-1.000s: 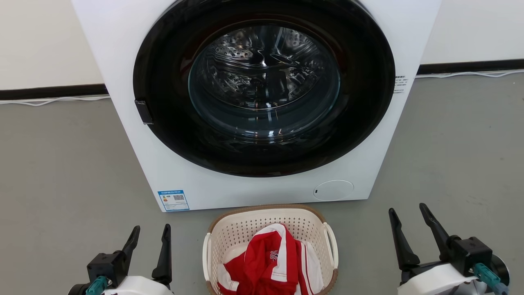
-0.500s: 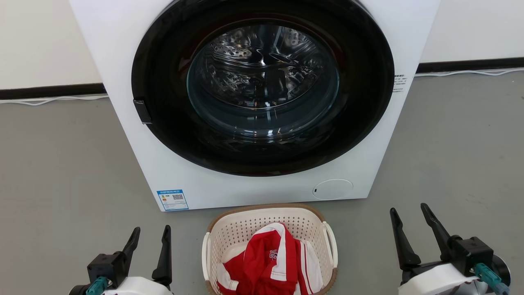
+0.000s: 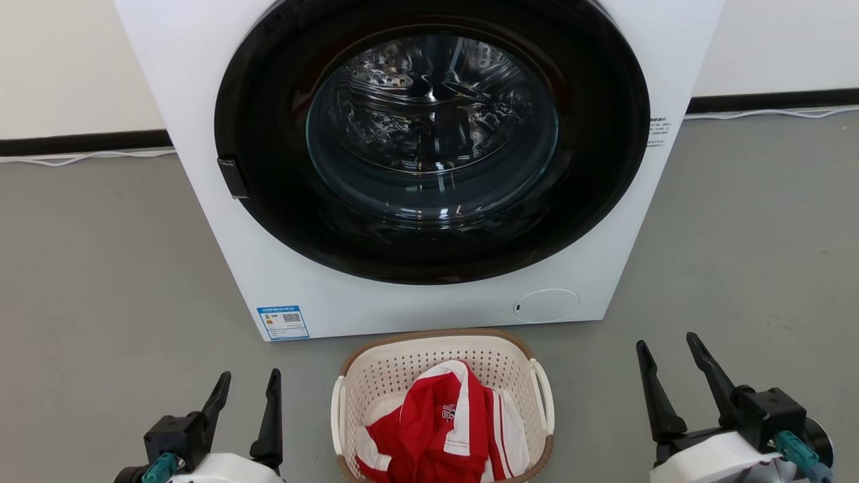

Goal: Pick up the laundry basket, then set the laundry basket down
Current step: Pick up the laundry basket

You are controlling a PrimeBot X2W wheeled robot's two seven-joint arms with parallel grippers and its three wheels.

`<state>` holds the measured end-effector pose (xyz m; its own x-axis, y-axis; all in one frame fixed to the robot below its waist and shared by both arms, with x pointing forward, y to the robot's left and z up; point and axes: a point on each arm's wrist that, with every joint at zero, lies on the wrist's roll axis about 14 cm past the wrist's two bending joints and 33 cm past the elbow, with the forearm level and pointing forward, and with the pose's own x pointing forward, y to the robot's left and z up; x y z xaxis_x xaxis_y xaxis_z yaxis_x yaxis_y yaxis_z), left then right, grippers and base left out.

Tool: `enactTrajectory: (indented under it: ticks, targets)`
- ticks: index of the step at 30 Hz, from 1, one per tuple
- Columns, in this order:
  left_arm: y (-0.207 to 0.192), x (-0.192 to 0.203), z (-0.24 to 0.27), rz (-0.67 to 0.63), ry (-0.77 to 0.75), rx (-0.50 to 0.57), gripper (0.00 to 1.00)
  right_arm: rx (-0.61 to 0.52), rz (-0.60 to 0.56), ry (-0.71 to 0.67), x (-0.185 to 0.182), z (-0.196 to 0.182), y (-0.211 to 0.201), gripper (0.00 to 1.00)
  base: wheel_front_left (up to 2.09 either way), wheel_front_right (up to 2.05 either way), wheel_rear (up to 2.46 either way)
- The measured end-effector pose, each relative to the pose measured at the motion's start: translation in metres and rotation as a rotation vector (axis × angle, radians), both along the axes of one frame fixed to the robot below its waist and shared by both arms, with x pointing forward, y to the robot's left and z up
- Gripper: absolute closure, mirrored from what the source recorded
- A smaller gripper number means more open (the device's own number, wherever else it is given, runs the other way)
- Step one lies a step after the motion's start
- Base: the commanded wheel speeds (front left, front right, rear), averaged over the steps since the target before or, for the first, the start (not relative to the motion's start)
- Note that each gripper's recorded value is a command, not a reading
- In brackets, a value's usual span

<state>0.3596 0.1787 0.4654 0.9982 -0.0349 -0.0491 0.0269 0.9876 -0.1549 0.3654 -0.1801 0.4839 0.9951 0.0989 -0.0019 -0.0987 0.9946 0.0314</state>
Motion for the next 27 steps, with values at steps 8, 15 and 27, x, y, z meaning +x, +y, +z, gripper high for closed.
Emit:
enactTrajectory:
  ticks: [8,15,27]
  targets:
    - [-0.003,0.002,-0.005,-0.008,0.015,0.0,0.0,0.0,-0.003,0.014,0.001,-0.005,-0.001,0.0,0.0,0.0,0.0]
    - [-0.004,0.01,-0.011,-0.013,0.034,-0.001,0.0,0.007,-0.018,0.042,0.005,-0.014,-0.004,0.0,0.0,0.0,0.0]
    - [-0.017,0.037,-0.053,-0.042,0.164,-0.029,0.0,0.01,-0.027,0.168,0.04,-0.057,0.001,0.0,0.0,0.0,0.0]
